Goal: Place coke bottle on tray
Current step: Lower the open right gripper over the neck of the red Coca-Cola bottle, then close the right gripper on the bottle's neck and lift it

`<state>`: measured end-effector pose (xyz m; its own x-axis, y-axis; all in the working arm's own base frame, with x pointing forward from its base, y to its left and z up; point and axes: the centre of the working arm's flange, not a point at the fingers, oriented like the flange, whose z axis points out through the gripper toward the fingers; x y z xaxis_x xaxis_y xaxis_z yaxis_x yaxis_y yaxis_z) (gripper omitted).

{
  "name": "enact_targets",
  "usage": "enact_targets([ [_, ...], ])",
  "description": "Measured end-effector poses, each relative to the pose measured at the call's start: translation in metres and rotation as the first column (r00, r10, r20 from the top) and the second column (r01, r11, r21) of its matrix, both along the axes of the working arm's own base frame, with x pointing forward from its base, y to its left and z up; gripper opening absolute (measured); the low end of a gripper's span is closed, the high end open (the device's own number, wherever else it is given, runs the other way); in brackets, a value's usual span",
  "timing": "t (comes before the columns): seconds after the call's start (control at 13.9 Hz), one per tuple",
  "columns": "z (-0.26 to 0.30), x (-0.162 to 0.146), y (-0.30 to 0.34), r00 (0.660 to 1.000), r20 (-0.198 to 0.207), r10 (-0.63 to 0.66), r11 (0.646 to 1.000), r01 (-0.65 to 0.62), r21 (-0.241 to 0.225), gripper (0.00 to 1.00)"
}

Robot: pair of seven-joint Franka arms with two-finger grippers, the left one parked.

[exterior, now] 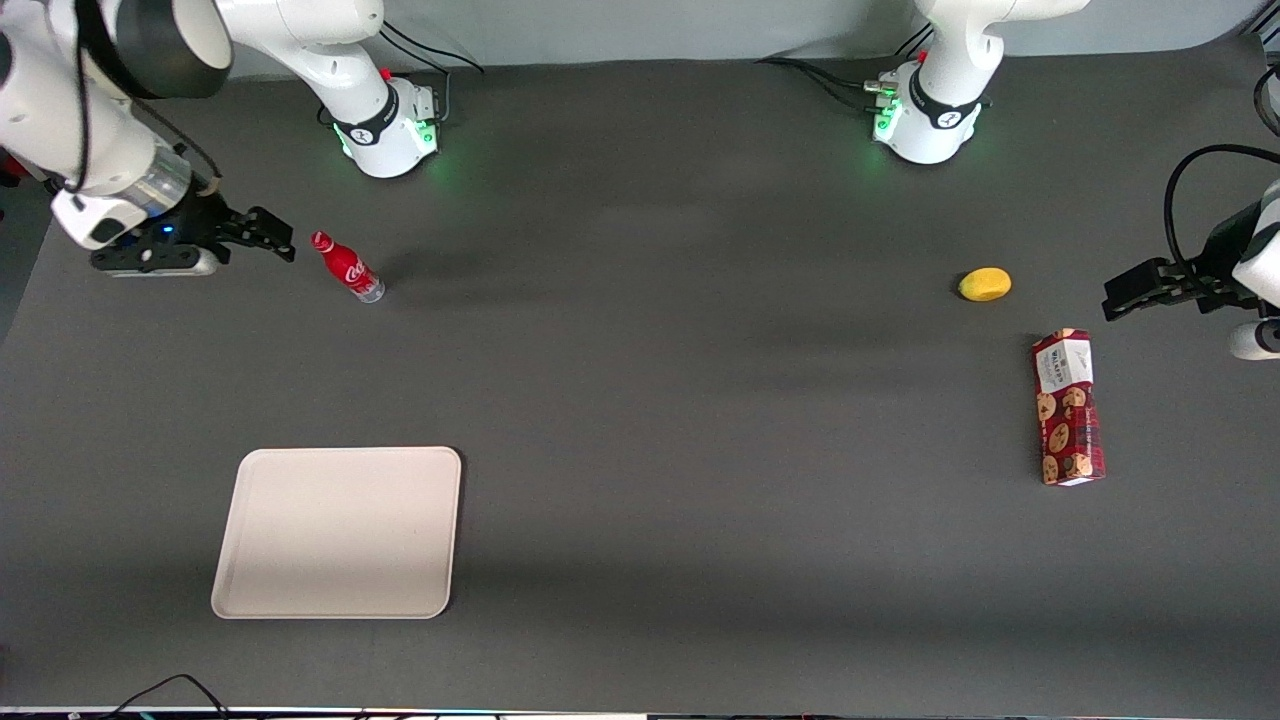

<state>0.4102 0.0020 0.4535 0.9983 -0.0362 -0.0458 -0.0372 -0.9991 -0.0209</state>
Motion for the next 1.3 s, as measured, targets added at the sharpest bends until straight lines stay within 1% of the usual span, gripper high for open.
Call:
enact_targets([
  [0.14, -0.033, -0.024, 0.000, 1.000, 0.009, 0.002, 1.000, -0.002, -0.002, 1.00],
  [0.22, -0.048, -0.033, 0.000, 1.000, 0.005, 0.003, 1.000, -0.003, -0.003, 1.00],
  [0.5, -0.098, -0.058, 0.000, 1.000, 0.011, 0.009, 1.000, -0.009, -0.009, 1.00],
  [0.72, -0.117, -0.068, 0.004, 1.000, -0.011, 0.019, 1.000, -0.019, -0.015, 1.00],
  [1.3, -0.139, -0.073, 0.003, 0.997, -0.075, 0.016, 1.000, -0.017, -0.014, 1.00],
])
